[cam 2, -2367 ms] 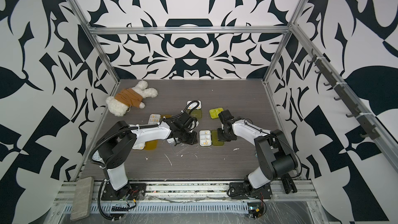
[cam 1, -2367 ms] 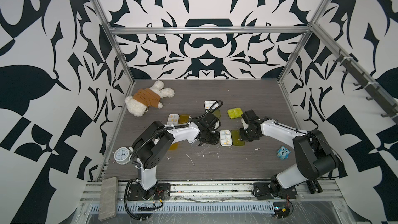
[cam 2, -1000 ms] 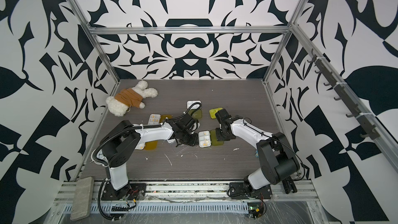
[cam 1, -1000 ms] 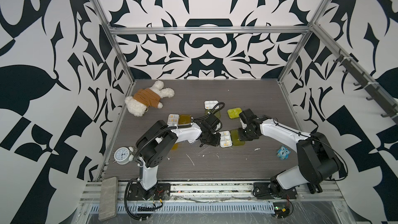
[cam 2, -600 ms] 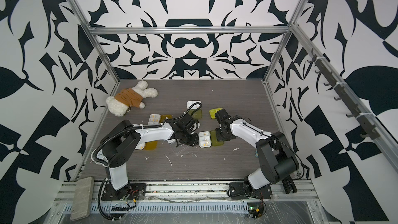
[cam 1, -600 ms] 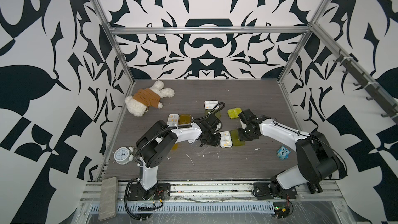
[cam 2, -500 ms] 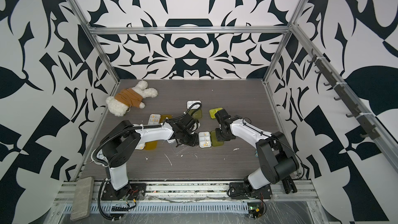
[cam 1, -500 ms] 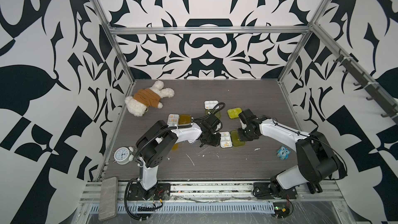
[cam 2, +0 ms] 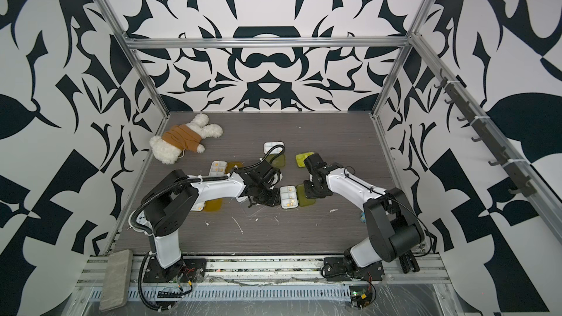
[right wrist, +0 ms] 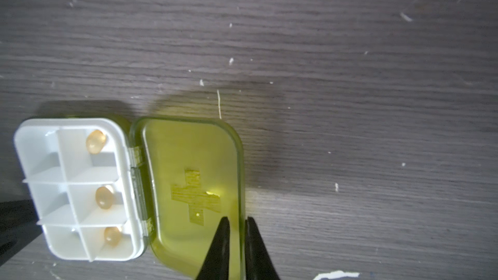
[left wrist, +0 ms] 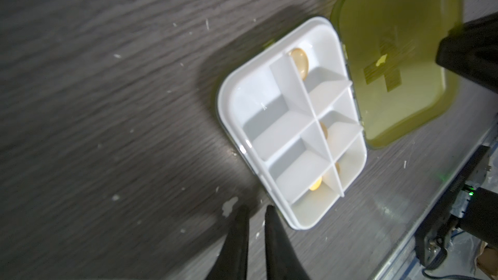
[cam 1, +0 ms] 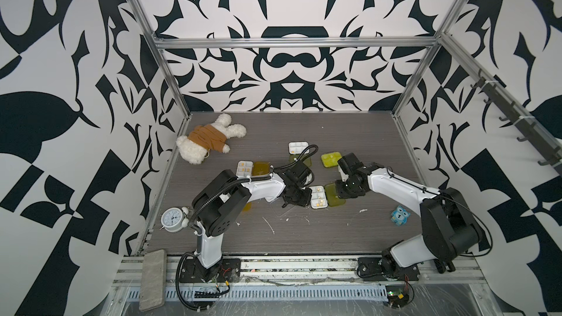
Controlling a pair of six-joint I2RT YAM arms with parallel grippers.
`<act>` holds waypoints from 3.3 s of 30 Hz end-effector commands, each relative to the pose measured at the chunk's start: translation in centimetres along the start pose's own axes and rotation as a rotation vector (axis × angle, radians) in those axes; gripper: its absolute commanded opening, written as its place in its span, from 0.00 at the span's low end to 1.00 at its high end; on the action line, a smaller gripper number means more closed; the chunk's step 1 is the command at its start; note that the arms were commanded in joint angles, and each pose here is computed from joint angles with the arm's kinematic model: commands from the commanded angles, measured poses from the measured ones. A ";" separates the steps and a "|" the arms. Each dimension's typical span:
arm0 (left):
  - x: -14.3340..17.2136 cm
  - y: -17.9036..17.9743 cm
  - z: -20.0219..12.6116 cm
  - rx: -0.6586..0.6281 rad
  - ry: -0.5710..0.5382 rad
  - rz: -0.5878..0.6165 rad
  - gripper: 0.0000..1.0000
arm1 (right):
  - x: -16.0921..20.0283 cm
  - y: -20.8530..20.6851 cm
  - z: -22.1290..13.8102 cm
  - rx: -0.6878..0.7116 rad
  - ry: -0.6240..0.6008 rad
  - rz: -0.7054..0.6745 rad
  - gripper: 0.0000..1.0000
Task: Close pillboxes
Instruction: Close the lid on the pillbox.
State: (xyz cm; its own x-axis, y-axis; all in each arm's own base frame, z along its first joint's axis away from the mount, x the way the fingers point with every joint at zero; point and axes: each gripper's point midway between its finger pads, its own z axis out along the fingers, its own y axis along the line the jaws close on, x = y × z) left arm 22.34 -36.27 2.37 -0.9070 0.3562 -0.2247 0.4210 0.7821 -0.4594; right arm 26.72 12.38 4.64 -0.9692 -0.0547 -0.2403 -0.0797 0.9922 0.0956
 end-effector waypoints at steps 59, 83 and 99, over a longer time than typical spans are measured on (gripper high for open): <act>-0.3 0.0 0.1 -0.035 -0.003 0.021 0.16 | -1.8 7.3 -5.8 -0.322 -0.101 -0.017 0.30; -0.7 0.4 -1.1 -0.059 -0.060 0.009 0.14 | -1.2 9.5 -3.5 -0.404 -0.072 0.021 0.30; -0.9 1.1 -8.0 -0.173 -0.193 0.082 0.15 | -1.9 6.3 -2.4 -0.121 -0.071 -0.046 0.29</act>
State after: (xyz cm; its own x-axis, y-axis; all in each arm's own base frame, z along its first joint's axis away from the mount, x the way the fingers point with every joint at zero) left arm 24.15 -33.83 9.26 -0.8486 0.3082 -0.4299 0.4724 0.8073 -0.3538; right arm 26.80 19.62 7.84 -0.9557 -0.0289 -0.2930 -0.1307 0.9333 0.3345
